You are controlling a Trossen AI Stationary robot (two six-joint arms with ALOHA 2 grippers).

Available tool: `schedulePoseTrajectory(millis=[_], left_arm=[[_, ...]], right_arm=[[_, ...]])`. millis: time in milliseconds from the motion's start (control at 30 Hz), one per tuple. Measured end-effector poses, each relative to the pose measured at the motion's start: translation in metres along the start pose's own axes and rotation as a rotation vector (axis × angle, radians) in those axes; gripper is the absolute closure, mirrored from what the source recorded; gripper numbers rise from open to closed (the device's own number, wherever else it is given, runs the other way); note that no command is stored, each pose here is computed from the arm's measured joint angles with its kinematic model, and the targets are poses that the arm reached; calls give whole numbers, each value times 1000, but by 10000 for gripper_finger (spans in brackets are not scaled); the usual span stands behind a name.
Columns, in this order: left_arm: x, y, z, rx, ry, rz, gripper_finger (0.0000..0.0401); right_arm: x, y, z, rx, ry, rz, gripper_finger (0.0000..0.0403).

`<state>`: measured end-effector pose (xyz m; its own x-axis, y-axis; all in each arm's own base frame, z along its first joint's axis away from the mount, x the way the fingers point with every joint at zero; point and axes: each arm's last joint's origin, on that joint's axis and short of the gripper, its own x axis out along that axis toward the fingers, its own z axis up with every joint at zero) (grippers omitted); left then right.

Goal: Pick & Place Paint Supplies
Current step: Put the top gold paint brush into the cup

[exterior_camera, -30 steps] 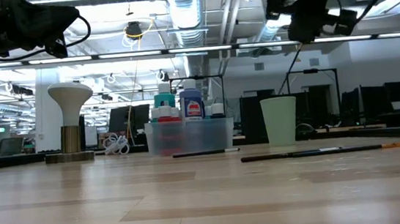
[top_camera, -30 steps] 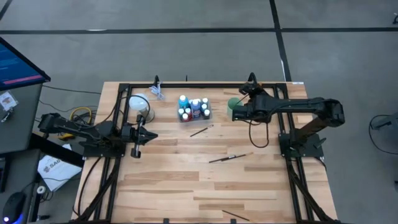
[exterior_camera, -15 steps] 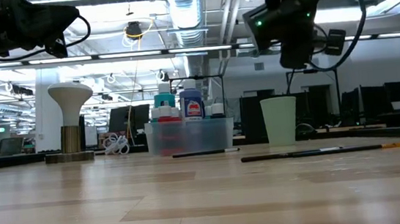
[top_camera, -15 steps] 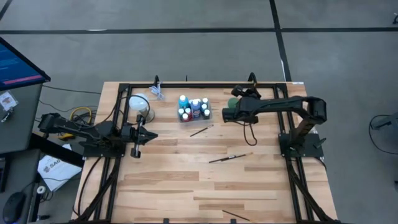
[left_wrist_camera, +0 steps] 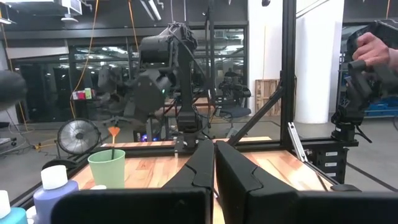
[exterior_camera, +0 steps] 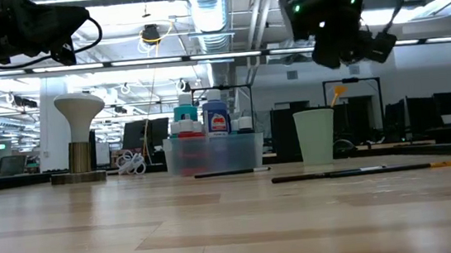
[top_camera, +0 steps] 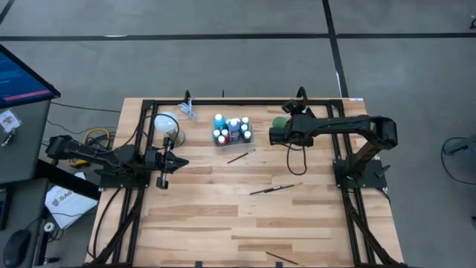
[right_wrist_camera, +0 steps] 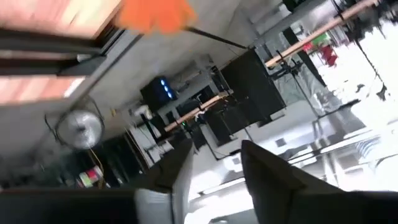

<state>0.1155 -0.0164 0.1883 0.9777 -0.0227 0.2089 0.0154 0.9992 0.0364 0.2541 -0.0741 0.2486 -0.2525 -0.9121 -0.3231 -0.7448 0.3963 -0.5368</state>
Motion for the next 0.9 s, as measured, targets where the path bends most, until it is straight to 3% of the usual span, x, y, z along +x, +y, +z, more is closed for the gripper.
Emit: schedulePoseTrajectory(millis=[200, 267, 333, 533, 600, 700, 900], left_arm=[[0, 0, 0, 0, 0, 0, 399], [0, 0, 0, 0, -1, 0, 399], [0, 0, 0, 0, -1, 0, 399], [0, 0, 0, 0, -2, 0, 399], [0, 0, 0, 0, -3, 0, 399], [0, 0, 0, 0, -3, 0, 399], [0, 0, 1, -1, -6, 1, 399]], right_arm=[[-23, 4, -32, 295, -88, -58, 218], [-33, 10, -47, 426, -173, -19, 207], [-42, 17, -61, 572, -300, 95, 198], [-57, 38, -91, 921, -624, 612, 189], [-60, 46, -92, 960, -653, 729, 189], [-63, 67, -81, 924, -642, 804, 192], [-68, 111, -27, 778, -713, 964, 197]])
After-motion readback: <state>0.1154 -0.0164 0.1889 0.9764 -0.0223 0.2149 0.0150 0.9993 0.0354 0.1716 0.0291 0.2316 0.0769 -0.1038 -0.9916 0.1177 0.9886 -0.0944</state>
